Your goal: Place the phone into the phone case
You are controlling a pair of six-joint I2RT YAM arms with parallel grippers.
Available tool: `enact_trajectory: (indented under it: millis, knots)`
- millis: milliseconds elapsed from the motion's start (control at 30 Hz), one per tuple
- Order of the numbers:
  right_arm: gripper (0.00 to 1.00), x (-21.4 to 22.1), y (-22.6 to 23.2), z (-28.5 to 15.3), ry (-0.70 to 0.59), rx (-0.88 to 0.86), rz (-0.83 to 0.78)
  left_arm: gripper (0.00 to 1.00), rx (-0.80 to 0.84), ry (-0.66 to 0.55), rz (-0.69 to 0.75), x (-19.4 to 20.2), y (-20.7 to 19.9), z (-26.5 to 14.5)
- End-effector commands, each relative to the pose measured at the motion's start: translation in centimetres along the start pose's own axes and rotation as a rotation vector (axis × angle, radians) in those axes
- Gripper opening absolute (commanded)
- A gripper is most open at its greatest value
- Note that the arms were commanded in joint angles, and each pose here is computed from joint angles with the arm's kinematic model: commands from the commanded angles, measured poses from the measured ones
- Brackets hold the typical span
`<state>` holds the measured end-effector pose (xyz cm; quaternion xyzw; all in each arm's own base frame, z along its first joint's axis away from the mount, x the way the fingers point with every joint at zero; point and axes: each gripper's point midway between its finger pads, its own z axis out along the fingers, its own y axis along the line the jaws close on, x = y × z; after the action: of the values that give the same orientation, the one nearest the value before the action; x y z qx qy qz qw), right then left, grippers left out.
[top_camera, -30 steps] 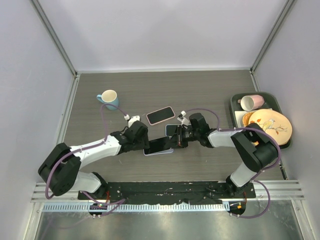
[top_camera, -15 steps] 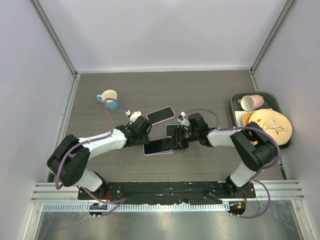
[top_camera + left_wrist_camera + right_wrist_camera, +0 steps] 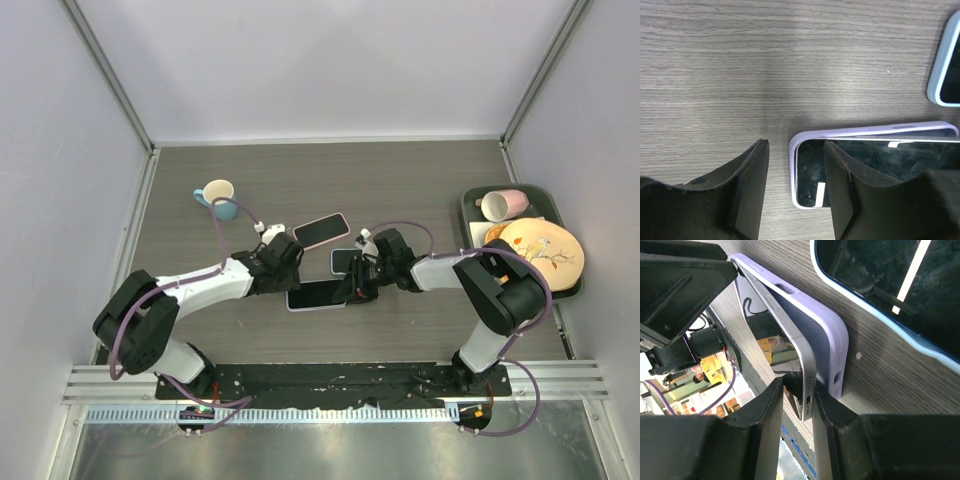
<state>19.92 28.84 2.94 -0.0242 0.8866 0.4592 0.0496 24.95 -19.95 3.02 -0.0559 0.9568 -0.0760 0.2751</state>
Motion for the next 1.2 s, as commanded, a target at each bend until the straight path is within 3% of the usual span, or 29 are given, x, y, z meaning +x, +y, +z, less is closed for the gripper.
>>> enact_trajectory:
  millis: [0,233,367,633,900,1167]
  knots:
    - [0.3,-0.3,-1.3,0.6,-0.009,0.058,-0.048,0.53,0.077,-0.03,0.019,-0.9,-1.4,-1.8]
    - [0.32,-0.6,-2.0,0.7,-0.013,0.1,-0.05,0.56,0.317,-0.101,0.051,-1.8,-5.6,-5.4]
    - [0.34,-0.7,-1.9,0.7,-0.014,0.097,-0.052,0.54,0.359,-0.099,0.073,-1.5,-6.6,-6.1]
    - [0.37,-1.3,-2.0,0.6,0.0,0.145,-0.083,0.45,0.208,-0.047,0.075,-0.2,-4.8,-3.9]
    - [0.38,-0.7,-3.0,0.9,0.044,0.178,-0.091,0.52,0.161,-0.084,0.07,-0.8,-3.6,-4.3]
    - [0.4,-0.8,-3.1,0.9,0.058,0.192,-0.108,0.54,0.005,-0.075,0.083,-0.4,-0.3,-3.3]
